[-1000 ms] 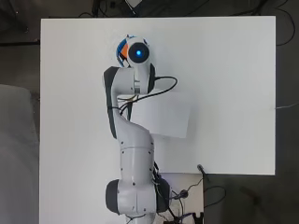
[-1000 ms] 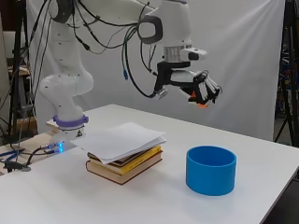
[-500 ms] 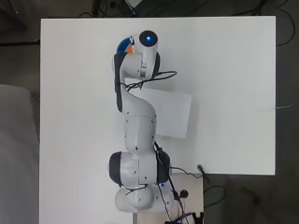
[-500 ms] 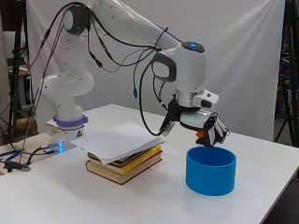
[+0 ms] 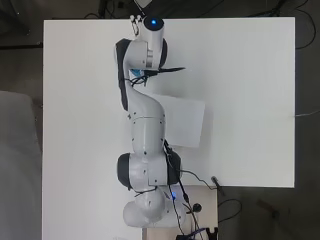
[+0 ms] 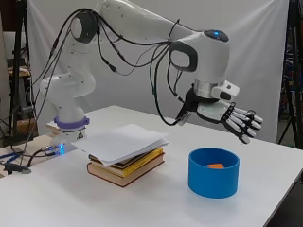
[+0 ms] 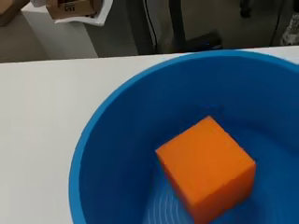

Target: Teleoperate dual arm-hand system to pick and place objects

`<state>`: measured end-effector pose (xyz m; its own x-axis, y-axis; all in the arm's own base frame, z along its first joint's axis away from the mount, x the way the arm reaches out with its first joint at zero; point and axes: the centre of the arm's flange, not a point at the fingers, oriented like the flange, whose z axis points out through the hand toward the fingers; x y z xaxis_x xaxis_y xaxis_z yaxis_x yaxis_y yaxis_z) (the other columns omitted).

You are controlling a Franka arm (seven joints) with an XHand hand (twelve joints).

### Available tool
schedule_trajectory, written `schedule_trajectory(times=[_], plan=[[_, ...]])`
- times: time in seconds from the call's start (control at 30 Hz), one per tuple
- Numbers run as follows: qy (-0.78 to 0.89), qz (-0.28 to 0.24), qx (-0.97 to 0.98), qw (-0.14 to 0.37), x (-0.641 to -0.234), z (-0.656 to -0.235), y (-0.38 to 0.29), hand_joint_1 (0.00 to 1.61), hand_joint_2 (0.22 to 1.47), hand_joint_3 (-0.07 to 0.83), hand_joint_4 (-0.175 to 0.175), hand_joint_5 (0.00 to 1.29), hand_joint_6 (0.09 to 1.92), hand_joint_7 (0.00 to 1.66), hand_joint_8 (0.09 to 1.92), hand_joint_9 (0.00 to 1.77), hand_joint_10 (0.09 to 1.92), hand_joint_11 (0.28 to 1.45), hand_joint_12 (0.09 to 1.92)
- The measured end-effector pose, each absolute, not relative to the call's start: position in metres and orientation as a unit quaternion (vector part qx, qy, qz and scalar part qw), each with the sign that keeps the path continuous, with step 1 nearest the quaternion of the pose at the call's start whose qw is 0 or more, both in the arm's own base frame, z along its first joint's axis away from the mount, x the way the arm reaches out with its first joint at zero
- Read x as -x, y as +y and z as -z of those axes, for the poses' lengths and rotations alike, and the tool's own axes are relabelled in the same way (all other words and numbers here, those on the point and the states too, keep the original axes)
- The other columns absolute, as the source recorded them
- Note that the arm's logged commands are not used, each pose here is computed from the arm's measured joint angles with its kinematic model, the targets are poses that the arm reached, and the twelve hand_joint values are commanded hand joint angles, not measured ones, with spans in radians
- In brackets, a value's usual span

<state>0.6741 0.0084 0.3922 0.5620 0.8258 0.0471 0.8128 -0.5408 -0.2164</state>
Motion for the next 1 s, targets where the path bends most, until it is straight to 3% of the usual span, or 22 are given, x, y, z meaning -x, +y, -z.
schedule_trajectory(times=[0.3,0.43,0.5,0.77,1.0], plan=[[-0.45,-0.044,0.891,0.041,-0.629,-0.42,-0.001,0.0,0.96,0.0,0.017,0.11,0.09,0.19,0.09,0.42,0.09,0.53,0.09],[-0.451,-0.016,0.892,0.021,-0.609,-0.467,-0.008,0.0,0.99,0.003,0.007,0.17,0.09,0.24,0.09,0.55,0.09,0.58,0.09],[-0.454,0.005,0.891,0.014,-0.596,-0.491,-0.011,0.0,1.0,0.002,0.002,0.17,0.09,0.22,0.09,0.49,0.09,0.55,0.09],[-0.445,0.009,0.895,-0.03,-0.482,-0.544,-0.039,0.0,0.99,-0.002,0.0,0.15,0.09,0.21,0.09,0.44,0.09,0.5,0.09],[-0.416,0.002,0.908,-0.053,-0.404,-0.547,-0.052,0.0,1.0,0.004,0.03,0.14,0.09,0.21,0.09,0.43,0.09,0.49,0.09]])
